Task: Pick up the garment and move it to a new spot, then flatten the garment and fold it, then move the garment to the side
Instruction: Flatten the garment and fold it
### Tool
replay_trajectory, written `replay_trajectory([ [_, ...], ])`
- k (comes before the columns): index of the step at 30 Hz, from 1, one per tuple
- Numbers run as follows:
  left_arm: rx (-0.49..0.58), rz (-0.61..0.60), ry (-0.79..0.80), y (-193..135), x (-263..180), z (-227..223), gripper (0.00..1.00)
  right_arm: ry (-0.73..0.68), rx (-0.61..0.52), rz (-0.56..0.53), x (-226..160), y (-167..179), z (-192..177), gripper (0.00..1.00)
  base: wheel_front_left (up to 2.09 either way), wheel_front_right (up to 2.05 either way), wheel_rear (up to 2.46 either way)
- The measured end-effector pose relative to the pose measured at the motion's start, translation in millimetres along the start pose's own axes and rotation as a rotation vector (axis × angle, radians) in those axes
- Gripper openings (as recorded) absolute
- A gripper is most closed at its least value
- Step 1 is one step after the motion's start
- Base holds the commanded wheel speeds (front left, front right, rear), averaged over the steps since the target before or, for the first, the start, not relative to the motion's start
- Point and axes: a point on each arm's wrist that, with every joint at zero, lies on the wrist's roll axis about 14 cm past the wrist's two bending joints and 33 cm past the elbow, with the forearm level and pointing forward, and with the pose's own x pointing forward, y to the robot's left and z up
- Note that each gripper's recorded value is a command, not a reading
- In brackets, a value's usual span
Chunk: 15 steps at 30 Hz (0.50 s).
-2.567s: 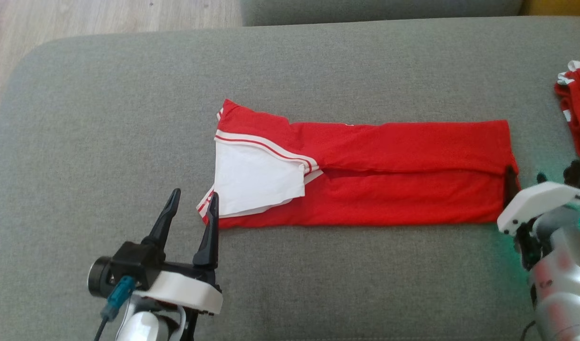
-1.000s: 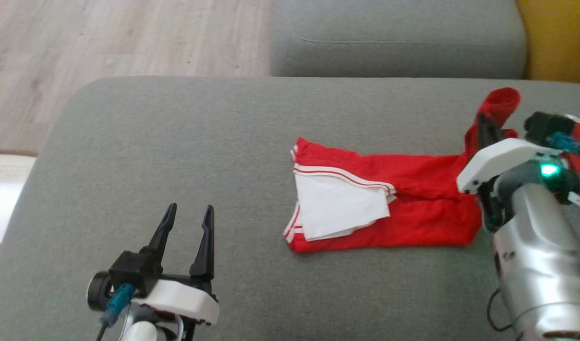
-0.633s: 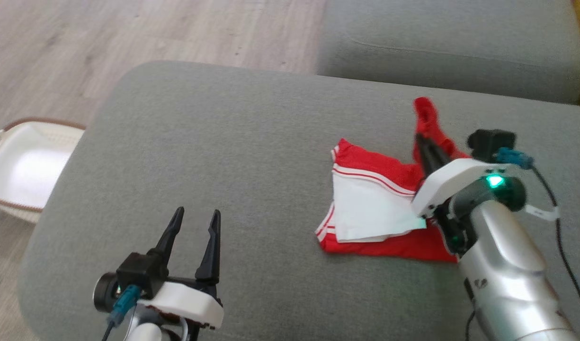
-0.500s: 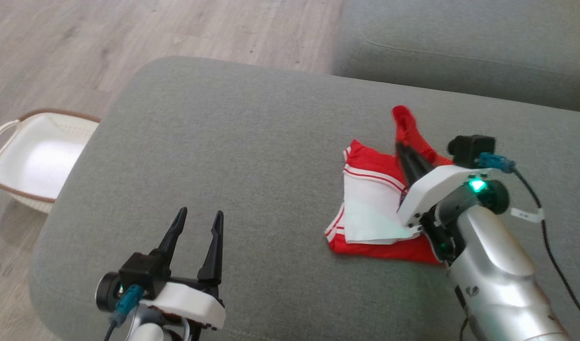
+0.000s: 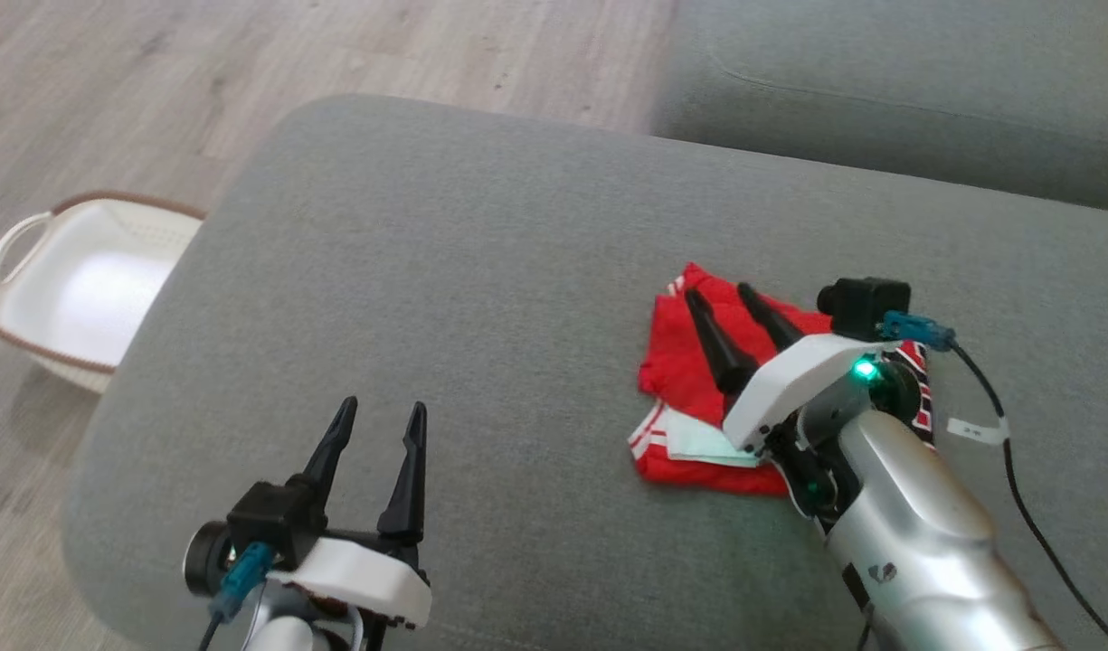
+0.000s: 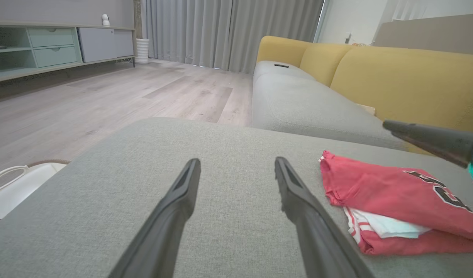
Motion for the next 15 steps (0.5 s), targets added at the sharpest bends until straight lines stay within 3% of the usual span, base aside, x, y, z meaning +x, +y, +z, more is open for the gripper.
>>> replay_trajectory([
  [4, -0.004, -0.034, -0.002, -10, 7, 0, 1.0, -0.103, 0.011, -0.057, -11, -20, 22, 1.0, 0.0, 0.0, 0.0],
  [10, -0.01, -0.102, -0.021, -31, 21, 6, 1.0, -0.232, -0.036, -0.23, -48, -75, 47, 1.0, 0.0, 0.0, 0.0],
  [15, -0.016, -0.176, -0.018, -54, 29, 4, 1.0, -0.245, -0.012, -0.377, -93, -117, 24, 1.0, 0.0, 0.0, 0.0],
])
